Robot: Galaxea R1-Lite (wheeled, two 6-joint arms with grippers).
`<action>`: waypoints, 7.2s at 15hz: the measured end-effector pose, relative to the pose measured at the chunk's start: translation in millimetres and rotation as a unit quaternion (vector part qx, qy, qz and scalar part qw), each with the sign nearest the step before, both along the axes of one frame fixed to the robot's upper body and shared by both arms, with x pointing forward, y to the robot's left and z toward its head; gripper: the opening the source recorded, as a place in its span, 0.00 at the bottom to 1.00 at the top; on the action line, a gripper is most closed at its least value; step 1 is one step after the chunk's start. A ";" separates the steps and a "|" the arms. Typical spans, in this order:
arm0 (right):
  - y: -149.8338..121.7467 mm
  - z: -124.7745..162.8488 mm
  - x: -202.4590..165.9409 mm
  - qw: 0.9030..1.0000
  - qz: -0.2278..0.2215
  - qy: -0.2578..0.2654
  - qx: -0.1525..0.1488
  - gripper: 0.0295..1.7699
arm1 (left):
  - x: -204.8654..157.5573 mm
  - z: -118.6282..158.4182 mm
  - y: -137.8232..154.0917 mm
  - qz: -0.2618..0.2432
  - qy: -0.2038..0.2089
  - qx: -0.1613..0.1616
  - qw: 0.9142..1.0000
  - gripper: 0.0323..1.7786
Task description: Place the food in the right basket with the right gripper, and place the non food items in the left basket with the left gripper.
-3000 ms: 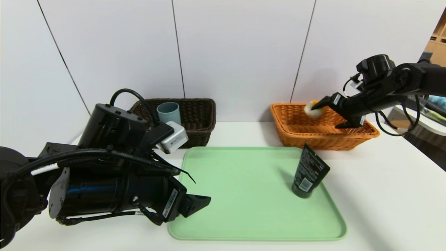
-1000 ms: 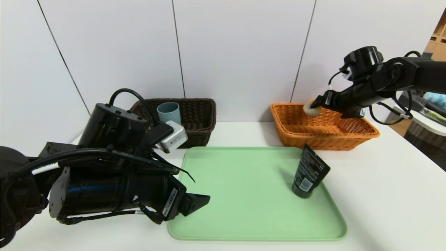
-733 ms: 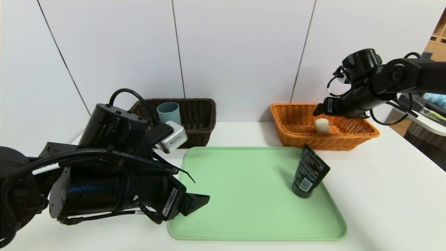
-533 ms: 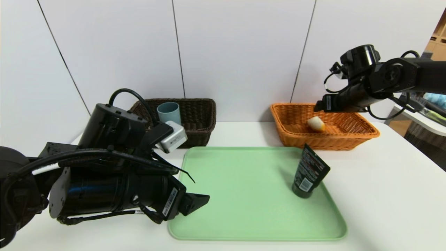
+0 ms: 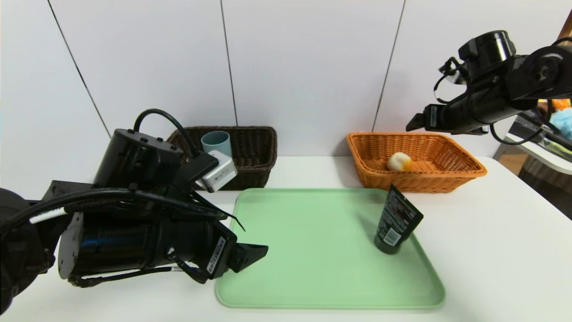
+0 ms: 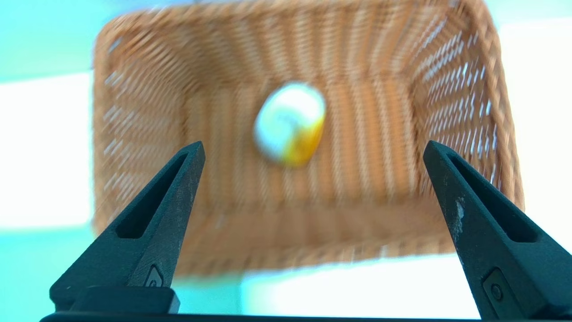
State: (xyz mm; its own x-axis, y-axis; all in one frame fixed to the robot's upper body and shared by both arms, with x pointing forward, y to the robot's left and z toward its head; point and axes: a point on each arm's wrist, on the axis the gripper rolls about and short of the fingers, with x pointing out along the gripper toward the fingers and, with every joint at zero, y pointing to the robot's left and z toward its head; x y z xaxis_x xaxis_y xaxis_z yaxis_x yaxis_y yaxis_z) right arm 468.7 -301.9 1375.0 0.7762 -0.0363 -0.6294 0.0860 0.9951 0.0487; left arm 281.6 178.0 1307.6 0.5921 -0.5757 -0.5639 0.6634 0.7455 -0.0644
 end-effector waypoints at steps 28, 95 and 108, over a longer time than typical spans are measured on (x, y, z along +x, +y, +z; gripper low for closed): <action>105.8 -1.6 -162.7 0.976 0.110 0.187 -0.021 0.96 | -39.5 14.4 38.1 0.110 -0.057 -0.006 0.992 0.95; 252.9 -33.6 -21.2 0.932 0.327 -0.103 0.115 0.09 | -49.6 5.0 69.0 0.093 -0.053 -0.009 0.994 0.95; 233.4 -13.9 -19.5 0.936 0.305 -0.126 0.121 0.80 | -51.2 6.3 70.5 0.096 -0.057 -0.011 0.994 0.95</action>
